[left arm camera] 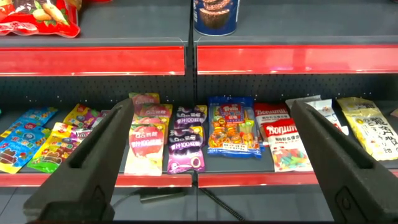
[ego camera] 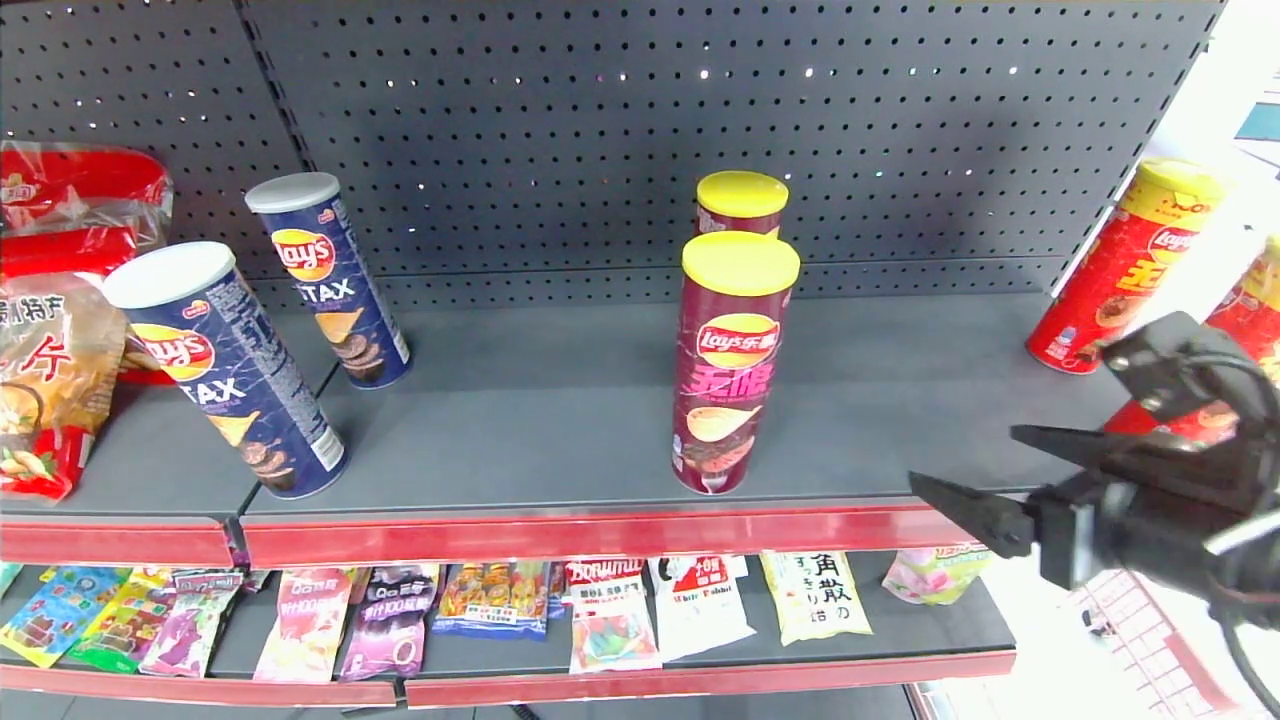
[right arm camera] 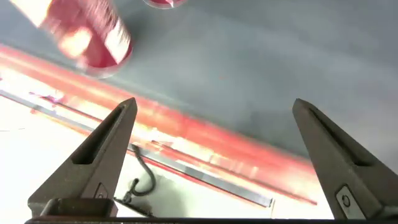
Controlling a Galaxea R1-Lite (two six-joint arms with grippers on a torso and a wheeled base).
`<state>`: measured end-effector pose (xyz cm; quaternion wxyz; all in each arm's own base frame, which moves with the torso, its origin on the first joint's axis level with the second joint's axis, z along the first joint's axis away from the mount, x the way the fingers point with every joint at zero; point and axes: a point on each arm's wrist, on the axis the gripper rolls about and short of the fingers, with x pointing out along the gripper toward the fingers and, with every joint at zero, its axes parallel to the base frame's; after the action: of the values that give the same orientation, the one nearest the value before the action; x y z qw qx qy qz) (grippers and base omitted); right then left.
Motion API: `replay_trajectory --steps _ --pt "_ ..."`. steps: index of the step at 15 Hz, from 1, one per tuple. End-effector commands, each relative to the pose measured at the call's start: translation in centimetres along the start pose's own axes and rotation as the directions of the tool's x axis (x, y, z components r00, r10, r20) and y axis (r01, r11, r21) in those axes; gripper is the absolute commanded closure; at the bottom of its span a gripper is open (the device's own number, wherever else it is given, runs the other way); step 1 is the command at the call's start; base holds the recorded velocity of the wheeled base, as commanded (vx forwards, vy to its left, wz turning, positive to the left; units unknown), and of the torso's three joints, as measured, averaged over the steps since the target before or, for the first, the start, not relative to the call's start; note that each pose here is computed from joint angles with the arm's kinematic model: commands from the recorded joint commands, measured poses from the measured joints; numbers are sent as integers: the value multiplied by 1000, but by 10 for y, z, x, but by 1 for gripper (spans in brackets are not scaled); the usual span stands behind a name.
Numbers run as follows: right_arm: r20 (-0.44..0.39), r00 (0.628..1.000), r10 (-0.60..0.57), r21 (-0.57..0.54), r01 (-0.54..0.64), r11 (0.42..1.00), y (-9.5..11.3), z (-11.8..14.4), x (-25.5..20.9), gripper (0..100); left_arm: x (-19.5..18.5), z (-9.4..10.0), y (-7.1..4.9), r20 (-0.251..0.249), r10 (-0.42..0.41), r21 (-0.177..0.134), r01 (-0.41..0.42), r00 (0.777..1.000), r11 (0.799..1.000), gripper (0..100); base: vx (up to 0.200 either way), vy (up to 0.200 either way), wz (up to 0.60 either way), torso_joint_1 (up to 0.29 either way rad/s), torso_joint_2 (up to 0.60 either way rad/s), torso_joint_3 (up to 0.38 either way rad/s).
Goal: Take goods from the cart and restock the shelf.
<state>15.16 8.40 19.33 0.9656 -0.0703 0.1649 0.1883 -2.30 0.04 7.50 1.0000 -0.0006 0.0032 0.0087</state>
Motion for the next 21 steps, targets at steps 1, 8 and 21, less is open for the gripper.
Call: replay_trajectory --steps 1,8,21 --pt "129 991 17 27 -20 999 -16 -72 -93 0 0 0 0 0 1 0 -1 1000 1000 0 0 0 0 0 0 0" --pt "158 936 -315 142 294 945 2 -167 -145 0 0 0 0 0 1 0 -1 1000 1000 0 0 0 0 0 0 0" --pt "280 859 -428 275 356 893 -1 -172 -146 0 0 0 0 0 1 0 -1 1000 1000 0 0 0 0 0 0 0"
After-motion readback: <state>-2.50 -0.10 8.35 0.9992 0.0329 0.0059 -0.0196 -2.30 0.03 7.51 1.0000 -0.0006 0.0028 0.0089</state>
